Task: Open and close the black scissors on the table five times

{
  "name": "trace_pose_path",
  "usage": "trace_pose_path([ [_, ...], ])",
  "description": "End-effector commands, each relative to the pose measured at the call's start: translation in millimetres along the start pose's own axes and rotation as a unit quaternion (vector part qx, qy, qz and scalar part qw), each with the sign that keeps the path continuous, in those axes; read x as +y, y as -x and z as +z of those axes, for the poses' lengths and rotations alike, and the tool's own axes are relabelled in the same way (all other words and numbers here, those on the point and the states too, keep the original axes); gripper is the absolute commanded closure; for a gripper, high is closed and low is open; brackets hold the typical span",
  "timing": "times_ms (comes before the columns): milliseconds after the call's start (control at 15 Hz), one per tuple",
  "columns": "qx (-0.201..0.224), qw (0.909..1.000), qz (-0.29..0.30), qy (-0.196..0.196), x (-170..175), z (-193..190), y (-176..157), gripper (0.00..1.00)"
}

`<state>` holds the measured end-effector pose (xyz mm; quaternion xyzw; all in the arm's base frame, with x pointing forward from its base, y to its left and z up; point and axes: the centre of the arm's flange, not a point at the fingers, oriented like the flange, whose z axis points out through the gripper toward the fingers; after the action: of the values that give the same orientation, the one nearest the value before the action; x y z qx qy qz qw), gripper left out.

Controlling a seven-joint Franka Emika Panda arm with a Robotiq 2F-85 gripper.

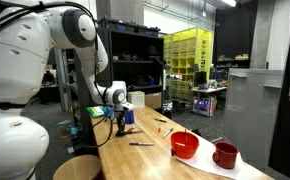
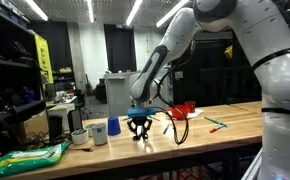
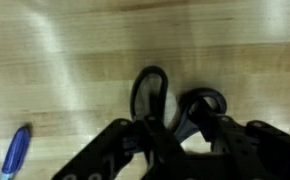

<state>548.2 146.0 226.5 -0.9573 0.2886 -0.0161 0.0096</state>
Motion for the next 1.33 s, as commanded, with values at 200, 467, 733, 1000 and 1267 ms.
trace_pose_path([
  [200,-0.006,1.0,-0.004,0.001,0.2,-3.9,4.7,0.94],
  [467,-0.006,1.0,-0.003,0.001,0.4,-3.8,5.0,0.39],
  [733,-0.007,1.0,-0.004,0.002,0.4,-2.9,5.3,0.13],
  [1000,-0.008,1.0,-0.004,0.003,0.8,-2.7,5.9,0.0],
  [1267,-0.009,0.9999,-0.006,0.003,0.9,-2.8,5.8,0.26],
])
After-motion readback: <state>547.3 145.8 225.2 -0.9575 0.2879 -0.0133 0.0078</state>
